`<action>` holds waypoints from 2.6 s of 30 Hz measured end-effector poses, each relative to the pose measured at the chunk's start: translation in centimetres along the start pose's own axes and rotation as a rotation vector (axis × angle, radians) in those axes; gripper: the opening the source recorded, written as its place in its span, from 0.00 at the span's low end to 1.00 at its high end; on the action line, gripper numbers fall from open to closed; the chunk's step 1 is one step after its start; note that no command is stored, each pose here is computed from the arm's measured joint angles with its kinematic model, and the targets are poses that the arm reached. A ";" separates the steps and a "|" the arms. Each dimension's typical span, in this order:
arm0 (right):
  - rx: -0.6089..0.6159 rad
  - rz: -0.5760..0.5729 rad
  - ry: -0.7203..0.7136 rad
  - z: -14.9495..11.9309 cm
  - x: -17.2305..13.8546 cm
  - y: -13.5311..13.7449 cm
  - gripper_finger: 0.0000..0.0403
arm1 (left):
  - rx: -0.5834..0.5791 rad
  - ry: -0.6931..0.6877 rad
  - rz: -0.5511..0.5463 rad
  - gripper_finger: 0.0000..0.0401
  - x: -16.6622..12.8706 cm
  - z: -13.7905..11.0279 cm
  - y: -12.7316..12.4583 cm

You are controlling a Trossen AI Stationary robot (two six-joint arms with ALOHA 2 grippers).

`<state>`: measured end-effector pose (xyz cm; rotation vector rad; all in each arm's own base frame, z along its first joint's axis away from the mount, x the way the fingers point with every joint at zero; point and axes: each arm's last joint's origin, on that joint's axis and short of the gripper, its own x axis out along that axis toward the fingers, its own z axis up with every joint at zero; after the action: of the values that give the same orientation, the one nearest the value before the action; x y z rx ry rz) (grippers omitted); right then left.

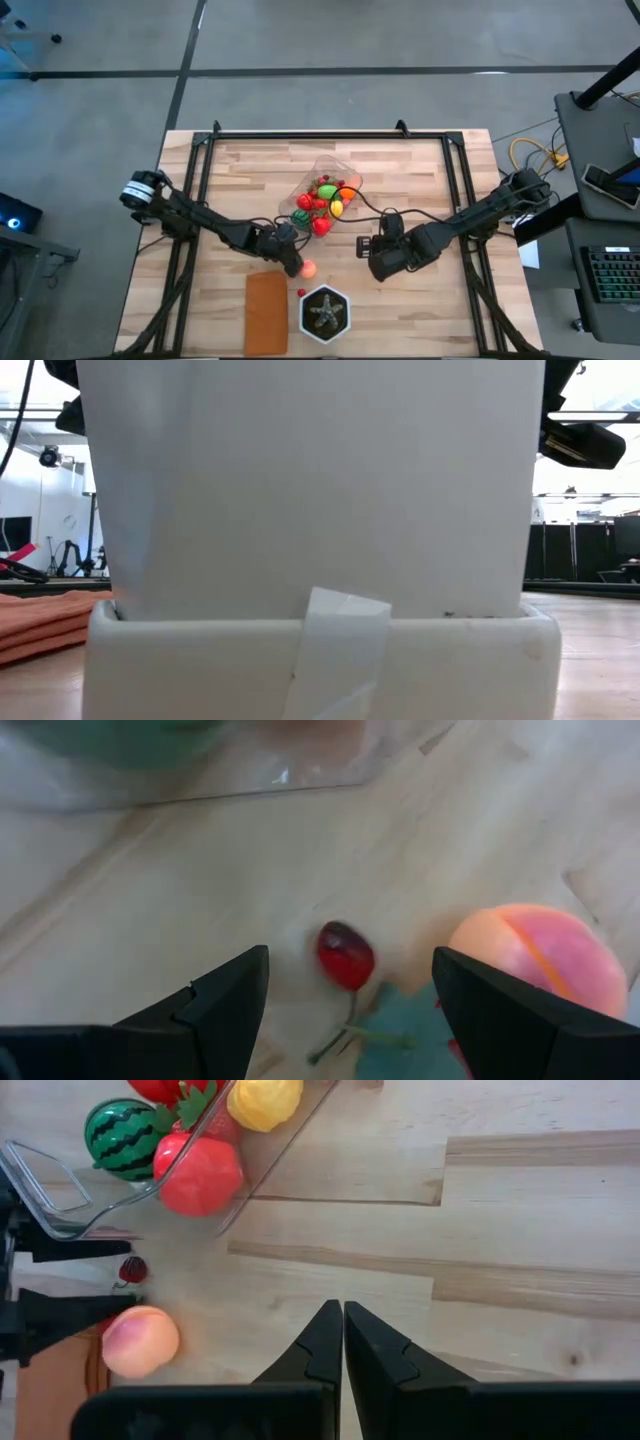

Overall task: Pick and placing Produce into tupperware
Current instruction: Put the red cherry into the transparent bin, then put the pink peach into the transparent bin

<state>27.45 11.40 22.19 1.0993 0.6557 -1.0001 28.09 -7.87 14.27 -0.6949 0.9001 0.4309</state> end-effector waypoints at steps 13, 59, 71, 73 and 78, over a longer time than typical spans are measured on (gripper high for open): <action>0.010 -0.014 -0.005 0.0 0.0 -0.2 0.02 | 0.076 0.036 0.099 0.49 0.7 0.5 -1.0; 0.035 -0.053 -0.061 0.5 0.2 -0.7 0.03 | 0.460 -0.342 -0.107 0.18 -9.5 13.4 5.3; -0.006 0.009 -0.014 0.1 0.2 0.1 0.37 | 0.437 -0.245 -0.180 0.60 -7.4 13.9 5.9; -0.019 0.011 0.016 0.0 0.2 0.2 0.42 | 0.433 -0.200 -0.180 0.63 -8.0 13.1 6.3; -0.030 -0.029 0.079 -0.1 0.3 -0.2 0.48 | 0.420 -0.257 -0.231 0.64 -11.4 11.5 6.5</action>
<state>27.43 11.41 21.86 1.1099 0.7497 -0.9731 24.26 4.22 26.27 -0.3411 0.6299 0.1131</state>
